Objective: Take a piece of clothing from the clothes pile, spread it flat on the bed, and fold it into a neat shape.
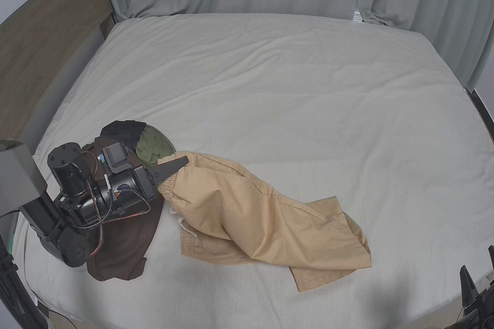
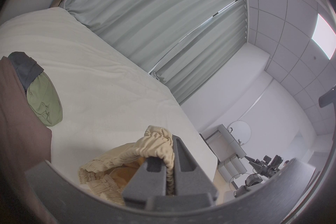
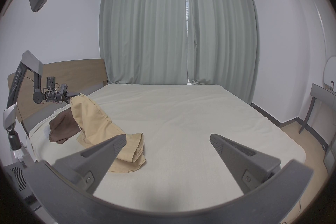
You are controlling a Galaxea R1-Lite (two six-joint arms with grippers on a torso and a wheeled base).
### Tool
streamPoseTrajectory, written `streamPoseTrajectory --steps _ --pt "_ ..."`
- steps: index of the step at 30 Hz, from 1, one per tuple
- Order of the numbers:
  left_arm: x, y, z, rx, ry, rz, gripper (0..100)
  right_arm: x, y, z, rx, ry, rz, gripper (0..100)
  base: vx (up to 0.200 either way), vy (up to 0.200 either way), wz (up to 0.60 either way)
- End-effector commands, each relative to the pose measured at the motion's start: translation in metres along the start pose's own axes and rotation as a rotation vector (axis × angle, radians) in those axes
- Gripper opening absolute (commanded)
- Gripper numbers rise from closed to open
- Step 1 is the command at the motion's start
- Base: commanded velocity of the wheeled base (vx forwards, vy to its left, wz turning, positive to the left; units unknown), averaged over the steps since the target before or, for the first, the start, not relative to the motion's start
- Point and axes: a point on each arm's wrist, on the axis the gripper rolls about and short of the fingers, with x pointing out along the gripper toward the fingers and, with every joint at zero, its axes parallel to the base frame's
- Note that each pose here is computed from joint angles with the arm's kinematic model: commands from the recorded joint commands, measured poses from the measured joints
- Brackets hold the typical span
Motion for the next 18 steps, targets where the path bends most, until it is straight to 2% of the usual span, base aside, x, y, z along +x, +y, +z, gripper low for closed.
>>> streamPoseTrajectory --steps 1,18 --pt "0.0024 0.0062 -0.0077 0.012 0.023 0.011 0 0.0001 0.0001 -0.0052 -0.002 0.001 0.001 100 0.000 0.000 0.00" --pt "0.0031 0.0065 -0.0094 0.021 0.030 0.010 0 0.0001 0.0001 -0.0055 0.005 0.004 0.002 100 0.000 0.000 0.00"
